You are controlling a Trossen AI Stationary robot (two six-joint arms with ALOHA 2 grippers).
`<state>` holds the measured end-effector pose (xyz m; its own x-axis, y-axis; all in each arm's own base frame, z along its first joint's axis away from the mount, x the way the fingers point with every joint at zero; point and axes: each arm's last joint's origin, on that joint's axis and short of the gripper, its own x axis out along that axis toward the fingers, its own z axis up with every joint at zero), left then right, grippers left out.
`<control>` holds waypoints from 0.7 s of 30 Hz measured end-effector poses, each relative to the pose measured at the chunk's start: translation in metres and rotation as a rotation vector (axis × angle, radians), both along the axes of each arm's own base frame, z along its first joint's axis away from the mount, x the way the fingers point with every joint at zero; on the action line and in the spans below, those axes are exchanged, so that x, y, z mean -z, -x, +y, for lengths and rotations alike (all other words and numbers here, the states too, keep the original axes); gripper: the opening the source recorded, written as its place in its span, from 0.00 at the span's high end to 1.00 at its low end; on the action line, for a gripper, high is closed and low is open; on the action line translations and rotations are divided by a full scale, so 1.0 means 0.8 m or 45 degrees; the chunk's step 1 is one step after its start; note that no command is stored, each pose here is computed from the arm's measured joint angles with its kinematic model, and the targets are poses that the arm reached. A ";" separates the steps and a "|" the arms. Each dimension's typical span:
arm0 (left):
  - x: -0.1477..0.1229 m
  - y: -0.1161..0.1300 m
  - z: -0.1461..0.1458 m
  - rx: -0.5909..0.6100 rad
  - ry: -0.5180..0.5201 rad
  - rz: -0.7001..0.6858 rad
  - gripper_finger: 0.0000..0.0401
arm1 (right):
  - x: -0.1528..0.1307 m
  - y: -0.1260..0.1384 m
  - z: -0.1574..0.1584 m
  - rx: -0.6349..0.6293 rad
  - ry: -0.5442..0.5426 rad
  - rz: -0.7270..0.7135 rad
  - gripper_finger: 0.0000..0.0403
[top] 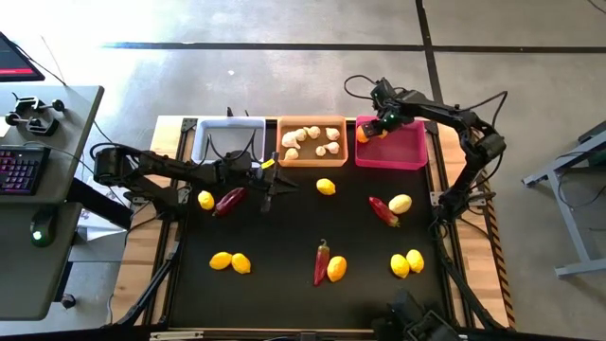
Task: Sort produce into baskets
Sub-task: Put the yellow lemon into the pink bin
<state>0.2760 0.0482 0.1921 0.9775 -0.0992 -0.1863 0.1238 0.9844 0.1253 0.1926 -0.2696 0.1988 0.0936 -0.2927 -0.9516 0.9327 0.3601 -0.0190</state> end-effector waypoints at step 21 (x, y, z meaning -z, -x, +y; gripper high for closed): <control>0.000 0.000 0.000 0.000 0.000 0.002 0.90 | 0.000 -0.001 0.000 -0.042 0.015 0.018 0.50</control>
